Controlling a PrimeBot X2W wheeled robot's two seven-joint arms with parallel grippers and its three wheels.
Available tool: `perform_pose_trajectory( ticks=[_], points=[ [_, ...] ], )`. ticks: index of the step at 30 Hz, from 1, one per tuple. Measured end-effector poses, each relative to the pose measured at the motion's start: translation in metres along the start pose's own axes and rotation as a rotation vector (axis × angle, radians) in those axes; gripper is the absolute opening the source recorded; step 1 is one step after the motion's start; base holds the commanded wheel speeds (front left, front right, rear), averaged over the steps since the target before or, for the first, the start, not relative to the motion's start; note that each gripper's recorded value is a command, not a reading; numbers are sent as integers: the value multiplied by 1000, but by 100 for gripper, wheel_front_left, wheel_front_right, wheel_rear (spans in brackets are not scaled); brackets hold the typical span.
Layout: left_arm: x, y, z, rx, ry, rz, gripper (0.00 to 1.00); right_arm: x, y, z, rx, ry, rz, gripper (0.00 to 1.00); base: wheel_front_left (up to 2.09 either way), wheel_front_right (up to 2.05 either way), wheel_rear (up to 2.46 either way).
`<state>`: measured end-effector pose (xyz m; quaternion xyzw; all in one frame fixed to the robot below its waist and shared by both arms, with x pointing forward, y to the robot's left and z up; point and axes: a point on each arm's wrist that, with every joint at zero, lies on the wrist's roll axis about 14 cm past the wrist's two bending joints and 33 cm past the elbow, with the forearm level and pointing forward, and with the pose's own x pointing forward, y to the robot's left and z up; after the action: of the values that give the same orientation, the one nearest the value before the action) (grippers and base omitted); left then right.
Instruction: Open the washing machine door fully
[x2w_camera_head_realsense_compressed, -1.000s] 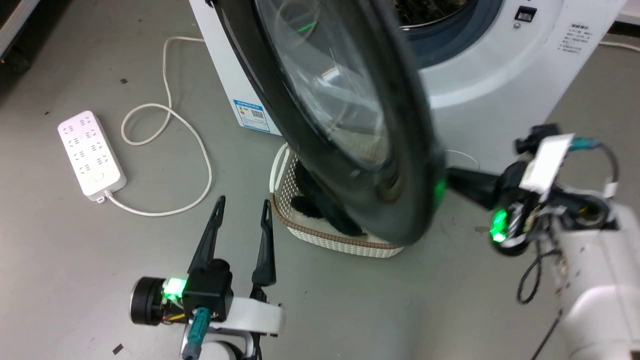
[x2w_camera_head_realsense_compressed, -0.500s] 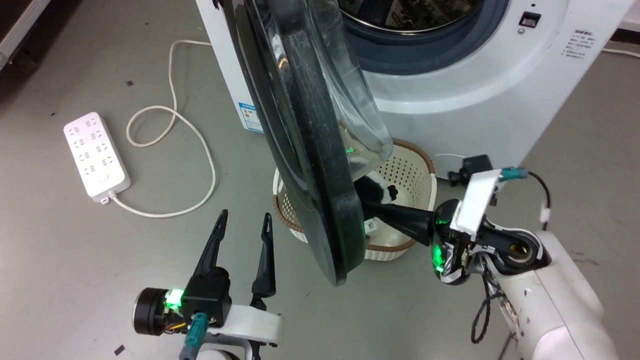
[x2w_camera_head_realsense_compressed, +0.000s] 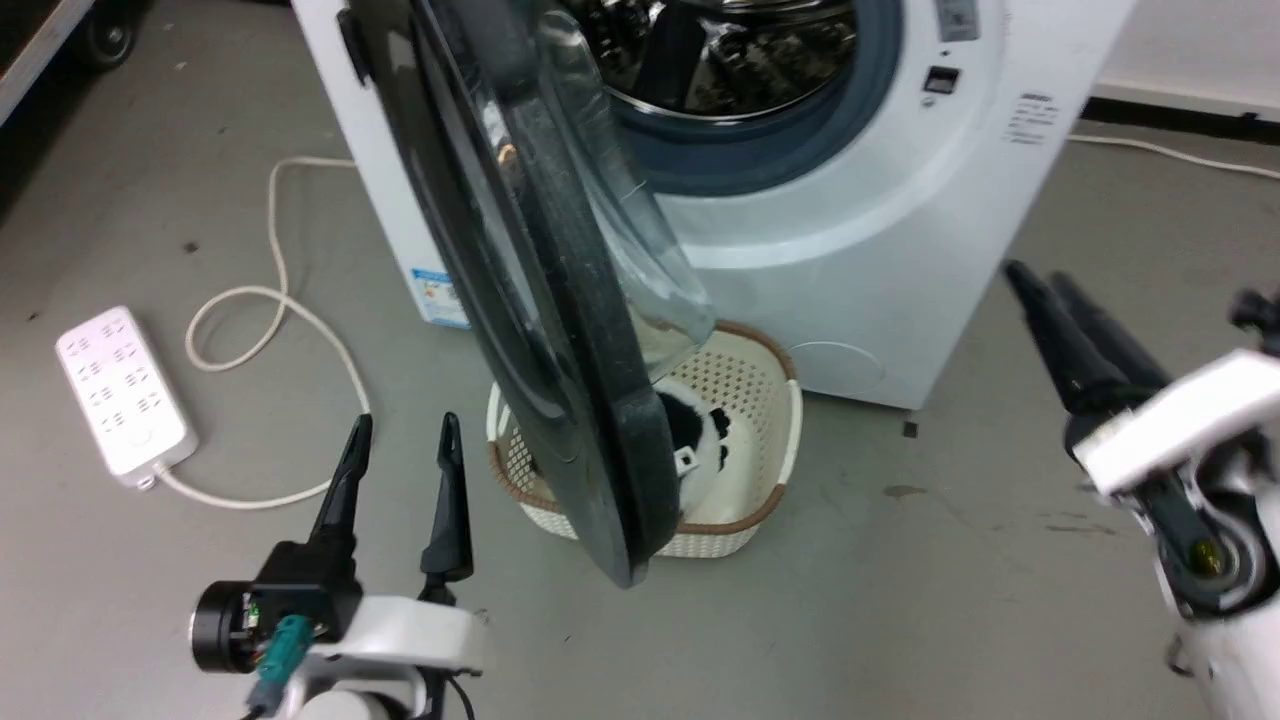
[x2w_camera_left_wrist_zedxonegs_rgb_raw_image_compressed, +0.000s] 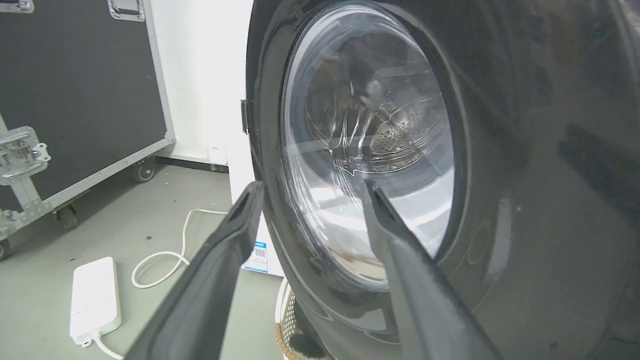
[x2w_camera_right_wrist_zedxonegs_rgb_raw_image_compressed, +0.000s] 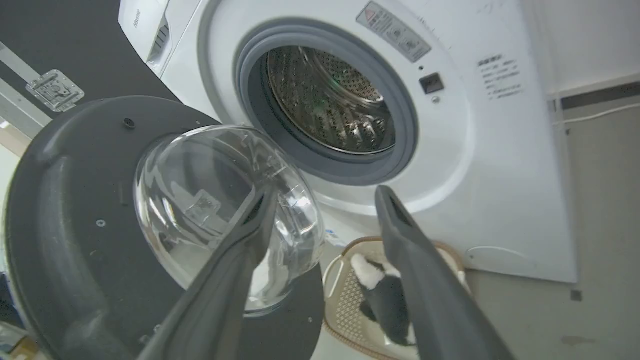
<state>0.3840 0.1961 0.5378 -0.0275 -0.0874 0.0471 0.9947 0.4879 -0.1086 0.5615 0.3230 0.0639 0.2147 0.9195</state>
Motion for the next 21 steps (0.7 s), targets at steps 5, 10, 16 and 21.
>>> perform_pose_trajectory(
  ticks=[5, 10, 16, 21],
  points=[
    [-2, 3, -4, -23, 12, -11, 100, -39, -15, 31, -443, -194, -54, 100, 0, 0, 0],
    [-1, -9, -6, -43, 16, -71, 100, -72, -19, 40, -702, -282, -115, 100, 0, 0, 0],
    [0, -17, -7, -39, 16, -103, 100, -110, -15, 27, -735, -345, -229, 100, 0, 0, 0],
    [-4, -20, -10, -18, 28, -117, 100, -129, -14, 1, -707, -308, -272, 100, 0, 0, 0]
  ],
)
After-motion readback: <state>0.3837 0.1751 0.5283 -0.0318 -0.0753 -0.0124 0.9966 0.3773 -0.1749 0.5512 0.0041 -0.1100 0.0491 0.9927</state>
